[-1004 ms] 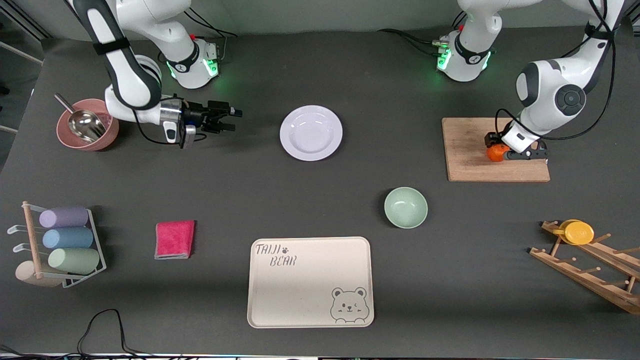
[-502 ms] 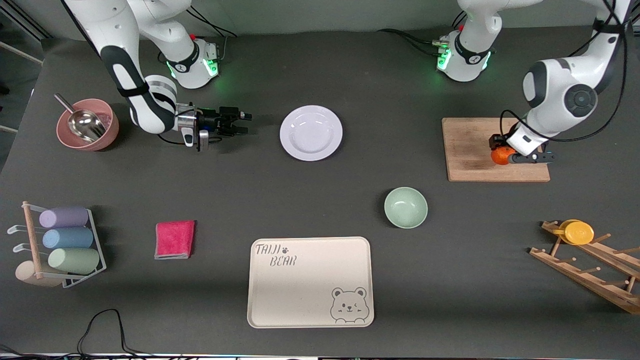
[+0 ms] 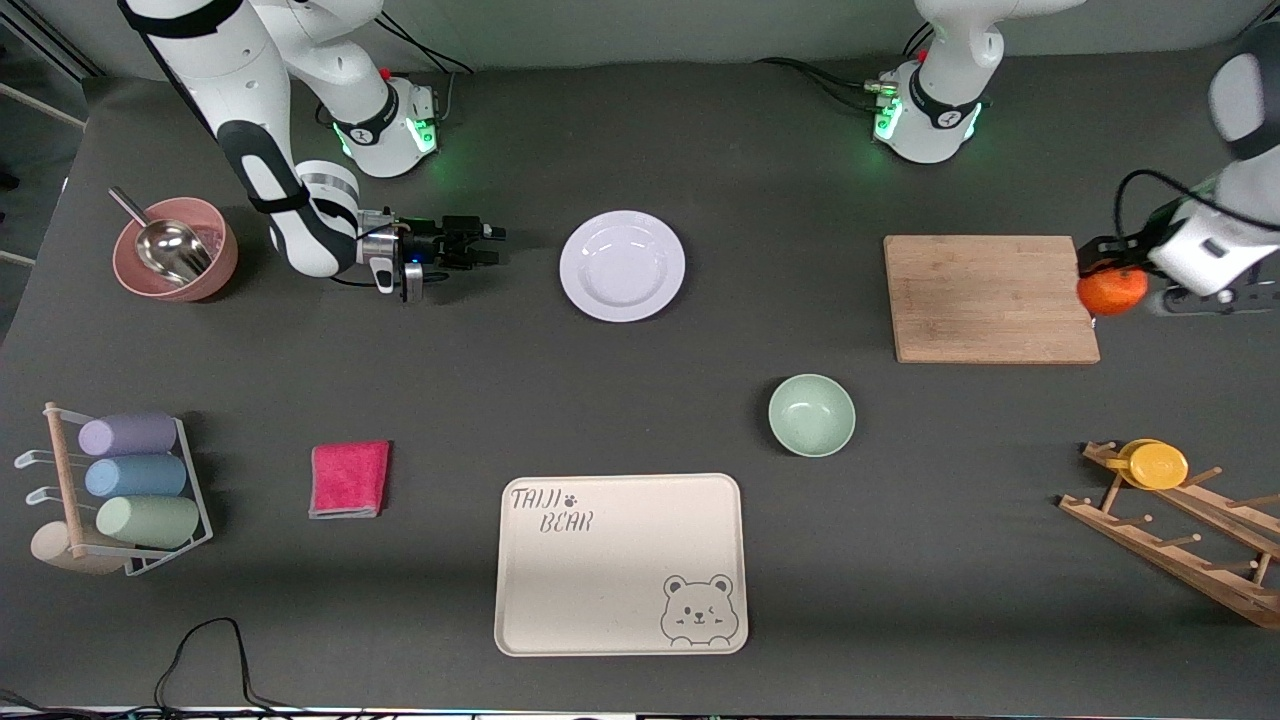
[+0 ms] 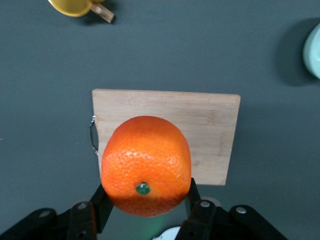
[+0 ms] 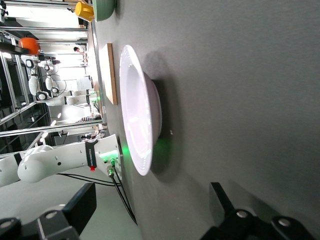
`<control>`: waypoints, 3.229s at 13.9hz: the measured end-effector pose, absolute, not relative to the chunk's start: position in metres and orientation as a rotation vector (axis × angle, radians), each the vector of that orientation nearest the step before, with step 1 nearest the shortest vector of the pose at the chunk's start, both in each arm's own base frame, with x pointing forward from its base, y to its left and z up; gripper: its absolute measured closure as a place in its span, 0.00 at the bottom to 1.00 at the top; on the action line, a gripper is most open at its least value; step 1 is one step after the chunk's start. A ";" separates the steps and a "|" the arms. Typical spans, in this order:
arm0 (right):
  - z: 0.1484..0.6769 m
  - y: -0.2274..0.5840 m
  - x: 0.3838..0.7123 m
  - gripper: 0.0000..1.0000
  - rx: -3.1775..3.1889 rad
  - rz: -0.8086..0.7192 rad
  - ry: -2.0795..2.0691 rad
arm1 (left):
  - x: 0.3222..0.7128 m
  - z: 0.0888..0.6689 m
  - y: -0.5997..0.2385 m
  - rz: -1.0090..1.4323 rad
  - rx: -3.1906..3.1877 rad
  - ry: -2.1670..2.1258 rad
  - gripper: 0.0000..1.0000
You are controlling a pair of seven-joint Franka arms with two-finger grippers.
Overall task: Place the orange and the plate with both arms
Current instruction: 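Close the left gripper on the orange and lift it off the board, then carry the orange with the left gripper over the white plate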
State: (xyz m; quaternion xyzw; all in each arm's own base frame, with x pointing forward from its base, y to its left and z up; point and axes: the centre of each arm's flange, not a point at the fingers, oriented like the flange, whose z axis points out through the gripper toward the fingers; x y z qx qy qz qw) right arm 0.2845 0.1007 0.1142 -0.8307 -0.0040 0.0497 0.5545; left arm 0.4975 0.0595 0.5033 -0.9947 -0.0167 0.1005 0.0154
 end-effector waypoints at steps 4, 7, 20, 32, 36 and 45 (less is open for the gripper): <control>0.107 0.095 0.284 0.03 -1.957 0.107 -0.006 | 0.532 0.558 0.059 0.399 -3.085 -0.056 0.38; 0.107 0.095 0.286 0.18 -1.956 0.104 -0.009 | 0.553 0.566 0.059 0.412 -3.084 -0.048 0.38; 0.104 0.094 0.288 0.69 -1.960 0.106 -0.007 | 0.571 0.528 -0.060 0.524 -3.123 -0.247 0.38; 0.092 0.096 0.292 0.69 -1.936 0.100 -0.039 | 0.495 0.404 -0.431 0.404 -3.071 -0.625 0.38; 0.092 0.096 0.292 0.69 -1.936 0.100 -0.039 | 0.437 0.341 -0.517 0.366 -3.102 -0.505 0.38; 0.092 0.094 0.293 0.68 -1.936 0.095 -0.031 | 0.334 0.222 -0.568 0.262 -3.208 -0.389 0.38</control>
